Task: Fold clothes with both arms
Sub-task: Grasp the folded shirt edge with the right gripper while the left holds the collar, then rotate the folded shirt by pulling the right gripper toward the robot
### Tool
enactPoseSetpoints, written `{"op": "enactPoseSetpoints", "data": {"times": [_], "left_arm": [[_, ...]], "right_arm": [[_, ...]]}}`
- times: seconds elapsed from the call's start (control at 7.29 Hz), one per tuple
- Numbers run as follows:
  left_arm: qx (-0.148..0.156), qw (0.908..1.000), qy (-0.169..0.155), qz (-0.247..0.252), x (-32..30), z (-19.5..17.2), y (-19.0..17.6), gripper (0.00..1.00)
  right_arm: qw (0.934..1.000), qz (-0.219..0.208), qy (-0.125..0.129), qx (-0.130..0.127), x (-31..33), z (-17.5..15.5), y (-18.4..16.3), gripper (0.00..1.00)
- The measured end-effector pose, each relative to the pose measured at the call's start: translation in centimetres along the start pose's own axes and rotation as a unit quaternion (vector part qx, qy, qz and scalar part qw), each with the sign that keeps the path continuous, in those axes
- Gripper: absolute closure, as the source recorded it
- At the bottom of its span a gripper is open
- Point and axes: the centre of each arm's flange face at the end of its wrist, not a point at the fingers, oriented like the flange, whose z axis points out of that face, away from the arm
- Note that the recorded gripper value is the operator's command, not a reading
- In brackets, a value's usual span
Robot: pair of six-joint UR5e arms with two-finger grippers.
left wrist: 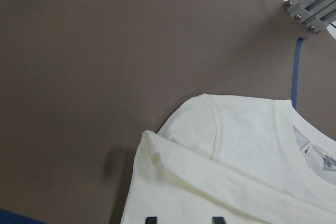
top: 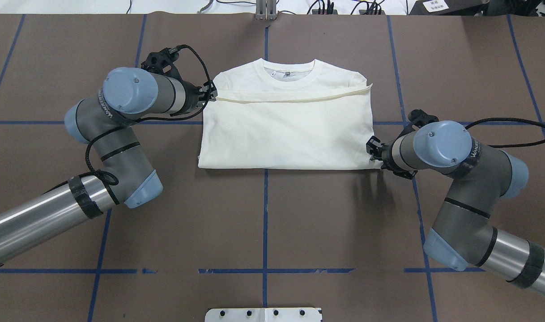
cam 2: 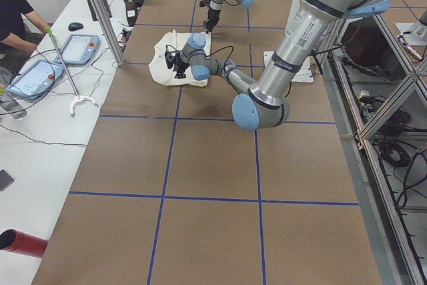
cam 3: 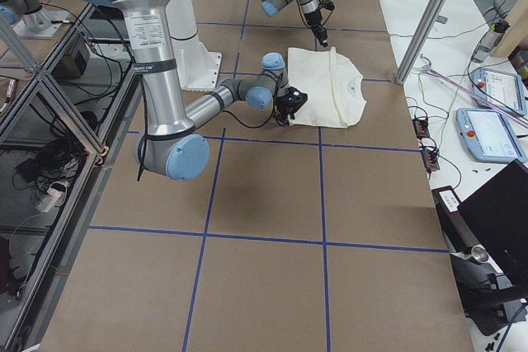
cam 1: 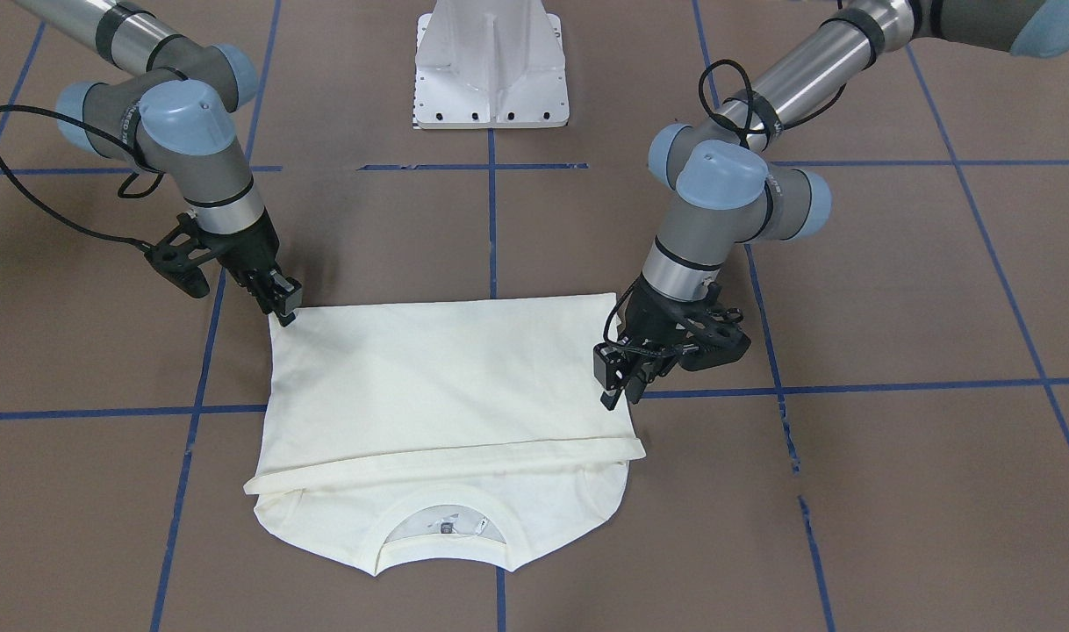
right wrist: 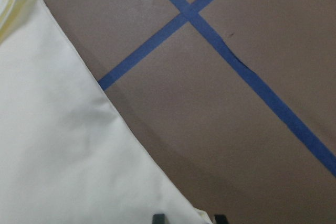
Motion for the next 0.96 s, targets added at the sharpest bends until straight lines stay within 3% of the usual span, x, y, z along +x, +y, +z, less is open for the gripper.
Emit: {"op": "enactPoseSetpoints", "data": {"times": [0.55, 0.69, 0.96], "left_arm": [[-0.001, 1.0, -0.002, 0.0, -0.1, 0.1, 0.2, 0.53], [-0.003, 1.0, 0.0, -0.003, 0.1, 0.0, 0.5, 0.53], [-0.031, 0.9992, 0.024, -0.011, 1.8, -1.7, 3.2, 0.45]], "right_arm": [[0.9997, 0.017, -0.014, -0.007, 0.2, -2.0, 0.2, 1.0], [0.9993, 0.016, -0.022, -0.027, 2.0, -4.8, 0.7, 1.0], [0.9934, 0.003, -0.008, -0.114, 7.8, -11.2, 4.7, 1.0]]}}
